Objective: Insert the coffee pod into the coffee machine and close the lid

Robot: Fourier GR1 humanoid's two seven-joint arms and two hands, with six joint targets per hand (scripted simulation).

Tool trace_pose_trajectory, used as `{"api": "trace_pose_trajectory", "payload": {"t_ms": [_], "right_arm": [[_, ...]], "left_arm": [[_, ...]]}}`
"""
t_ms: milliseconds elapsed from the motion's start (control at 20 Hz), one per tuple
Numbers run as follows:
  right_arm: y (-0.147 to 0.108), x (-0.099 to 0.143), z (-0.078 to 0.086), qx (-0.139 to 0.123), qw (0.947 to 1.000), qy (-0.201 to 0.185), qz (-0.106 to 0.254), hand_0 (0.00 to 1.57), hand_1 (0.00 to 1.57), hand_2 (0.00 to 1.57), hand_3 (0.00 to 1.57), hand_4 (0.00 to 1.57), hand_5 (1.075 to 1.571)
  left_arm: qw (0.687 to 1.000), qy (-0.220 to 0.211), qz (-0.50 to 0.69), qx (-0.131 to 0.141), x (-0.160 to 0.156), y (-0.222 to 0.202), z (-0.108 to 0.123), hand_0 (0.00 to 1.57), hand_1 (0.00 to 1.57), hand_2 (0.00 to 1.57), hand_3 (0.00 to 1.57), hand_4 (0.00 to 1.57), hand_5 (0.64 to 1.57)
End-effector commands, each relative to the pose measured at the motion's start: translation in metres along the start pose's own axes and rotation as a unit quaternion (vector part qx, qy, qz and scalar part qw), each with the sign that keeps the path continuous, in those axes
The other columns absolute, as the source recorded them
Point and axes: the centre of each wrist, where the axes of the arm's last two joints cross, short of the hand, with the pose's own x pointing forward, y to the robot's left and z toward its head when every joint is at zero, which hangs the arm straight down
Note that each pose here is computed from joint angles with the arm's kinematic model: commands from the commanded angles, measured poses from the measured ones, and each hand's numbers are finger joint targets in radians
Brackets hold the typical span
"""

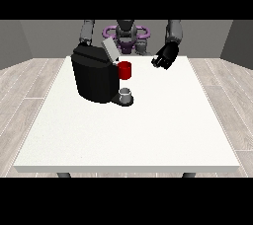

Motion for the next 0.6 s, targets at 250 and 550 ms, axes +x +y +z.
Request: {"api": "trace_pose_trajectory", "payload": {"t_ms": [250, 550], "right_arm": [[-0.001, -0.002, 0.009, 0.020, 0.9994, 0.018, -0.024, 0.00, 0.00, 0.00, 0.00, 0.00, 1.571], [-0.013, 0.018, -0.011, 0.004, 0.9994, -0.025, -0.022, 0.00, 0.00, 0.00, 0.00, 0.00, 1.571]], "left_arm": [[1.000, -0.005, 0.011, -0.024, 0.021, -0.002, -0.008, 1.42, 1.42, 1.40, 1.33, 0.53, 1.571], [0.999, -0.040, 0.012, 0.006, 0.068, 0.078, -0.020, 1.42, 1.42, 1.42, 1.38, 0.54, 1.571]]}}
